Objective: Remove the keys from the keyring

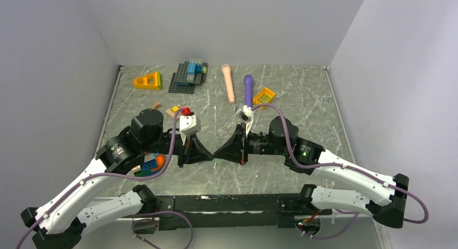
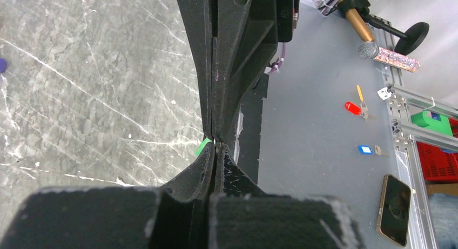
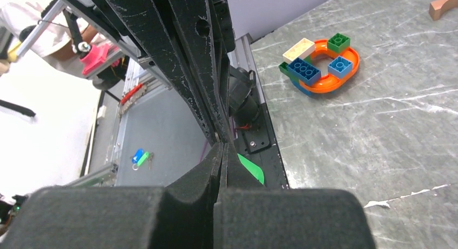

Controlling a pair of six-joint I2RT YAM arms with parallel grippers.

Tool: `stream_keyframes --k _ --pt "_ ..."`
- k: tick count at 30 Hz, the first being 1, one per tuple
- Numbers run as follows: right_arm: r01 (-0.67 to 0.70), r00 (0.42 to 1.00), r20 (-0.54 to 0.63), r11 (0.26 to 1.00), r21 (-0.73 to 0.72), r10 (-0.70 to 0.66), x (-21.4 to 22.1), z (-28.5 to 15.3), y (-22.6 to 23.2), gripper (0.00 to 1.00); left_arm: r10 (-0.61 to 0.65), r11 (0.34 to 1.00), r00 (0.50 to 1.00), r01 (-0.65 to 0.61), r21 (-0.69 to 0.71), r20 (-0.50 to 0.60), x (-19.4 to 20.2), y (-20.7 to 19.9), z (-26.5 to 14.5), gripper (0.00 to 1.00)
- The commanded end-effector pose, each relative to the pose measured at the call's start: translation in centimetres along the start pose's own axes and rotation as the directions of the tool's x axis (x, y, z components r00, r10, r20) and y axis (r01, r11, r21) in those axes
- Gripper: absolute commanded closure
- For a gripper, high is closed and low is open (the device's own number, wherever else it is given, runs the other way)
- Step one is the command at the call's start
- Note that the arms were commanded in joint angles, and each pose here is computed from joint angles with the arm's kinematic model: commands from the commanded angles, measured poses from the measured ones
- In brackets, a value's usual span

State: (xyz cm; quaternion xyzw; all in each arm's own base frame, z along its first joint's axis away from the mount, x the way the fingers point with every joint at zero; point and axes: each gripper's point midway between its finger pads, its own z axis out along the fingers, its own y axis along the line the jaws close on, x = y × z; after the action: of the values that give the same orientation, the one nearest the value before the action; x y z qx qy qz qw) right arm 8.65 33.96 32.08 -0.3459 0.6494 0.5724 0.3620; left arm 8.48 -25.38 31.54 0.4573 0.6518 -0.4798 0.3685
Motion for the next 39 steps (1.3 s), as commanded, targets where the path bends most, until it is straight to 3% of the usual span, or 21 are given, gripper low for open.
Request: stream_keyframes --k 1,19,39 --pt "-0.026 0.996 0.08 1.0 -0.004 0.027 -1.1 0.2 0.3 1.0 0.057 0.998 0.992 -0.056 -0.015 0.11 -2.9 -0.1 -0.4 1.0" --pt "-0.085 0.966 0.242 0.996 -0.016 0.086 -2.4 0.0 0.2 1.0 0.012 0.997 0.976 0.005 -0.075 0.218 -5.6 0.4 -1.0 1.0" --pt "-0.102 0.947 0.302 0.994 -0.033 0.108 -3.2 0.2 0.8 1.0 0.006 0.977 0.938 0.068 -0.202 0.346 -8.1 0.9 -3.7 1.0"
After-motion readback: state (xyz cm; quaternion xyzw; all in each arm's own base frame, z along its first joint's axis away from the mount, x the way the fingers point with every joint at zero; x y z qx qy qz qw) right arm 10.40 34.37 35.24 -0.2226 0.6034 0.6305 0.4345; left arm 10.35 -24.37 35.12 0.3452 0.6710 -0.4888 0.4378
